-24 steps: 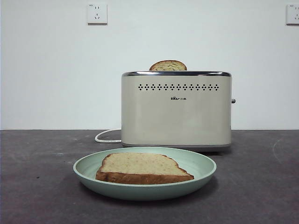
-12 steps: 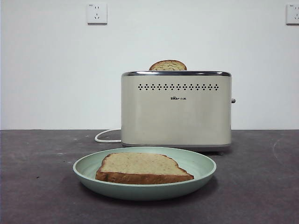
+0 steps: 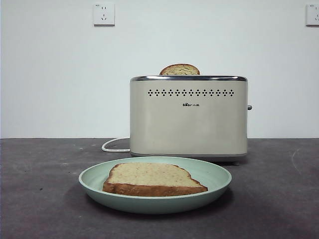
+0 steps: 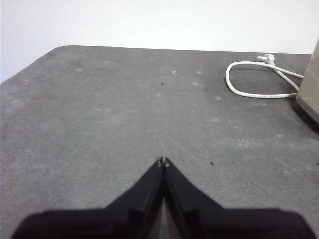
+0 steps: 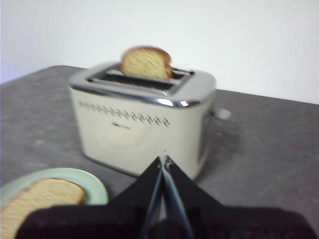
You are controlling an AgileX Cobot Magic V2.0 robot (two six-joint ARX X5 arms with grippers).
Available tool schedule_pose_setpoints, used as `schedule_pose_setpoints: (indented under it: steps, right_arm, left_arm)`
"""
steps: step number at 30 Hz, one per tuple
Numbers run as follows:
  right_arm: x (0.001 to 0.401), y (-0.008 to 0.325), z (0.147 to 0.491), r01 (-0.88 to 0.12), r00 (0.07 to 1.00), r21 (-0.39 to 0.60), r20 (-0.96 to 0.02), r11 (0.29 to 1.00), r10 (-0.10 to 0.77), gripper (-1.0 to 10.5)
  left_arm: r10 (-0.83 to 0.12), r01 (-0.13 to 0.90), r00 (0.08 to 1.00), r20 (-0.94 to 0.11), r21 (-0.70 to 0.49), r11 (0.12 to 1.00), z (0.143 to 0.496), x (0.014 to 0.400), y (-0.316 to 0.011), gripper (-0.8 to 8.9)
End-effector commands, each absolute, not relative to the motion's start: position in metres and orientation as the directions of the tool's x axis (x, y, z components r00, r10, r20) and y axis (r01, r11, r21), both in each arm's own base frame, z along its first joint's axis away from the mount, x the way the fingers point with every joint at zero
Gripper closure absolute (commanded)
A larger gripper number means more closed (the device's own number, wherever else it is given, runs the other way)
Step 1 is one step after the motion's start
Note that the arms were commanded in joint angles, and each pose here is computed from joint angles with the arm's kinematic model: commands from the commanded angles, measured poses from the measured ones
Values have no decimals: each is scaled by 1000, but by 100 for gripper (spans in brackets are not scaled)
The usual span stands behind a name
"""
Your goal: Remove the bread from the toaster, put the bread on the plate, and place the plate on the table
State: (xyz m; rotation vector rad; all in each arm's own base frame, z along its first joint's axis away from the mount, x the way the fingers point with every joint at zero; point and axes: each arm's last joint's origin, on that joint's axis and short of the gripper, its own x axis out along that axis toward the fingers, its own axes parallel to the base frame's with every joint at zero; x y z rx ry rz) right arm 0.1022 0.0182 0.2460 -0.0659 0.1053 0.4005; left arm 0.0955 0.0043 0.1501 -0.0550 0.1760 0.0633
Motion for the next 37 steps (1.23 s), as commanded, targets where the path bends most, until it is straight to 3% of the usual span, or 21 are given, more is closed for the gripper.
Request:
schedule_pose_setpoints:
  steps: [1,6,15,22,37]
  right_arm:
    - [102,17,223,-342,935,-55,-122,938,334,945]
    - [99,14,196,-272,956,-57,-133,961,262,945]
    - [97,14,172,-272,955,-48,-138,961,263,945]
    - [96,15,149,-265,951,32,-159,964,267,945]
    - [95,14,149,-232,959,23,-161,972,233,945]
  left_arm:
    - [65,-76,982,-180,-54,996,147,96,5,817]
    - [65,-76,982,-180,-54,996,147,96,5,817]
    - [65,-76,982,-180,-54,996,147,96,5,817]
    - [65,-76,982,-180,-54,996,147,96,5,817]
    - [65,-75,982,-179,-54,996,147,96,5,817]
